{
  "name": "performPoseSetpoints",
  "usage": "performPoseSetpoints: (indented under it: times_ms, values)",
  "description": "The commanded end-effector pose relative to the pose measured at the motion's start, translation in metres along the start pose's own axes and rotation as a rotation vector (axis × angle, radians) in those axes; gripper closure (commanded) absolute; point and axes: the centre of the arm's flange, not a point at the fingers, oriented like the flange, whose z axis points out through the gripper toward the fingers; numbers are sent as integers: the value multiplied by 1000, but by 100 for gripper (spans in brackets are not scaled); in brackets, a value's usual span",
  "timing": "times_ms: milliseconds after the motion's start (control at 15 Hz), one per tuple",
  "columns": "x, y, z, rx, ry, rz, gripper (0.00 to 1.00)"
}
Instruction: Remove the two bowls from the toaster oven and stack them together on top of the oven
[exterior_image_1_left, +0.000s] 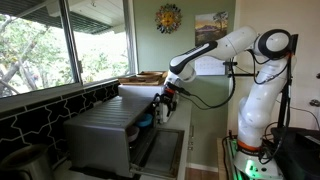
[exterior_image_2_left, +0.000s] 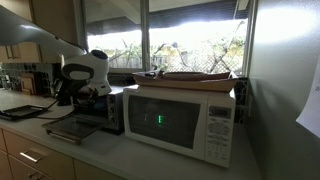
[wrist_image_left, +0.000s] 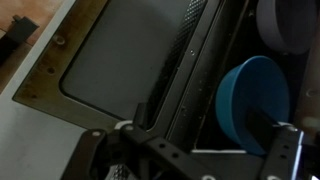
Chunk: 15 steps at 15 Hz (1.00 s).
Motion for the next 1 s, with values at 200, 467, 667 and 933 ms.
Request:
performPoseSetpoints:
  times_ms: [200, 467, 667, 933]
  values:
    - [-13, 10, 40, 119, -2, -38, 0]
    - [-14, 7, 55, 149, 26, -36, 0]
    - [-13, 6, 63, 171, 71, -30, 0]
    - [-13, 10, 72, 177, 111, -14, 20]
